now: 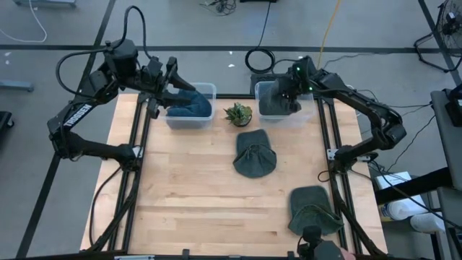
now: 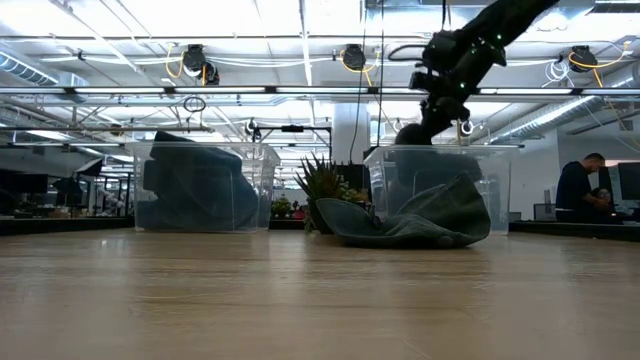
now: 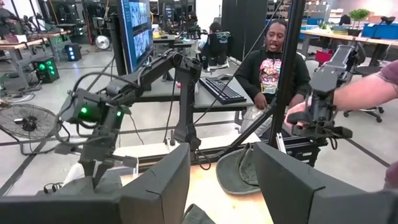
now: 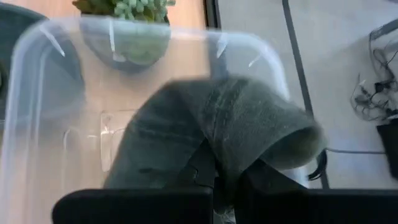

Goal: Pick & Place hat
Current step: Put the top left green cap into the right transparent bin

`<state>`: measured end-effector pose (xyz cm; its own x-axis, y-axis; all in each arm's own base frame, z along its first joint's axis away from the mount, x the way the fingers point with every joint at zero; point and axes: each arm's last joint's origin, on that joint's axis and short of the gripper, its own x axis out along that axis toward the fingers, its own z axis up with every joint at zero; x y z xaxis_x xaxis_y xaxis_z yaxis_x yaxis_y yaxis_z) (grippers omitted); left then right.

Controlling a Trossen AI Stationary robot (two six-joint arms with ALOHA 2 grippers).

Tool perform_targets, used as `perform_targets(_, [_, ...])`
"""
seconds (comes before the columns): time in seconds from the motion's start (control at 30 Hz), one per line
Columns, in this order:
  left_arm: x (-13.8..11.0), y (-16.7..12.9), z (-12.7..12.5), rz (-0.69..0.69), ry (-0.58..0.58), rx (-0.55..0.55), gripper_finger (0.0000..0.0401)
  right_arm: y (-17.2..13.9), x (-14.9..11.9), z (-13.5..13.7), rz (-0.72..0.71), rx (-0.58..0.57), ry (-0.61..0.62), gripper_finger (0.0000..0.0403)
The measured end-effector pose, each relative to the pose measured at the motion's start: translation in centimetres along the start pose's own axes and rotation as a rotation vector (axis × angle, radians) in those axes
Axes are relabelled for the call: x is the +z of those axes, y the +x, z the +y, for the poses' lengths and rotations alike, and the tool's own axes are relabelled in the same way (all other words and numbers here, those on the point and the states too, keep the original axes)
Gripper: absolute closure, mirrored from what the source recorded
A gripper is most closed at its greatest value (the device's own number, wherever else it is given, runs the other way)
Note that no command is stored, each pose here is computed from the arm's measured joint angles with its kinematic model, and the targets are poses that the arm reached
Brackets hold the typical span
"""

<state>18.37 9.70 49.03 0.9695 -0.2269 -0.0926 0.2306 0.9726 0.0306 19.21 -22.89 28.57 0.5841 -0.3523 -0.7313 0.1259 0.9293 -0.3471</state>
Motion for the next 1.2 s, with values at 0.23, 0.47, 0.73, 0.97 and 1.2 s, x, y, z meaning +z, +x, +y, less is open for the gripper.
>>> perform_targets(0.23, [-0.2,0.0,0.0,0.016,-0.024,-0.002,0.0218,1.9,-2.8,0.9,0.042,0.007,0.039,0.0395])
perform_targets(0.47, [-0.3,0.0,0.0,0.02,-0.033,-0.003,0.0207,2.7,-4.6,1.9,0.086,0.048,0.092,0.0395])
perform_targets(0.73, [-0.3,0.0,0.0,0.02,-0.036,-0.002,0.0198,3.2,-5.4,2.3,0.097,0.033,0.064,0.0394])
perform_targets(0.97, [-0.3,0.1,-0.1,0.02,-0.058,-0.008,0.0213,3.4,-5.8,2.1,0.126,-0.042,0.057,0.0394])
perform_targets(1.2, [-0.2,0.3,-0.4,0.019,-0.055,-0.025,0.0224,3.5,-5.9,2.2,0.138,-0.041,0.058,0.0394])
